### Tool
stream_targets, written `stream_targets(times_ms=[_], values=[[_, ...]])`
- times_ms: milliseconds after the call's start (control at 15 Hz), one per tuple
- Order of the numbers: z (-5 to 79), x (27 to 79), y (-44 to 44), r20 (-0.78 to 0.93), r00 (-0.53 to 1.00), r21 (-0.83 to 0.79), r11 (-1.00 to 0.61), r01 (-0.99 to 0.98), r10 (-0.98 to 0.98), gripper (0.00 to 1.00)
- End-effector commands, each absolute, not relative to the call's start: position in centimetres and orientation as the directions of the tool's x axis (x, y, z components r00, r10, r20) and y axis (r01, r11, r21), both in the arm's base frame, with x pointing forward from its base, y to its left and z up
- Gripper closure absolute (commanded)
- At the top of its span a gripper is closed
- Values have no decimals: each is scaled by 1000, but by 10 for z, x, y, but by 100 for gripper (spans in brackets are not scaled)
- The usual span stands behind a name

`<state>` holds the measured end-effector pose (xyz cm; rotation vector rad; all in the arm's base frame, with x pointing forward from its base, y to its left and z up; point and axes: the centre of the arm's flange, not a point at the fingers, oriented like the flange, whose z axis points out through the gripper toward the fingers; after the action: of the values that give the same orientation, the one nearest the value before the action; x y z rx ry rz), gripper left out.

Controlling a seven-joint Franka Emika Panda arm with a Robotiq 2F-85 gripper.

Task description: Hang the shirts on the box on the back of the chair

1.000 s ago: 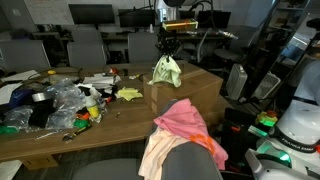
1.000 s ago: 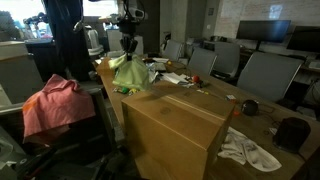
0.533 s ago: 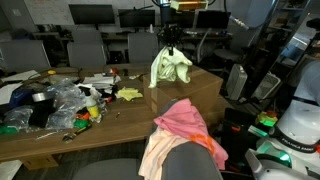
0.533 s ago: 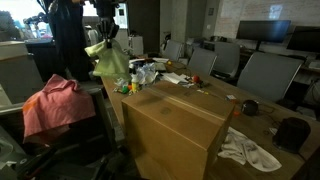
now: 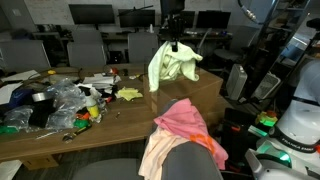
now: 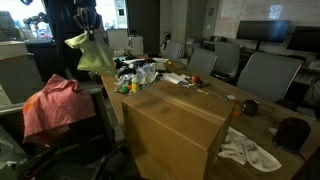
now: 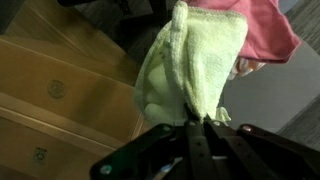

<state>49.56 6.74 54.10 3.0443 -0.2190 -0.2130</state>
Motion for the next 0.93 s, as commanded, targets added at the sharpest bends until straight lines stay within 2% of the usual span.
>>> stream_targets(times_ms=[0, 333, 867], values=[[561, 472, 88, -174, 984, 74, -996, 42, 28, 99], [567, 447, 112, -269, 927, -13, -963, 268, 261, 99], [557, 426, 147, -355, 824, -54, -890, 453, 442, 99]])
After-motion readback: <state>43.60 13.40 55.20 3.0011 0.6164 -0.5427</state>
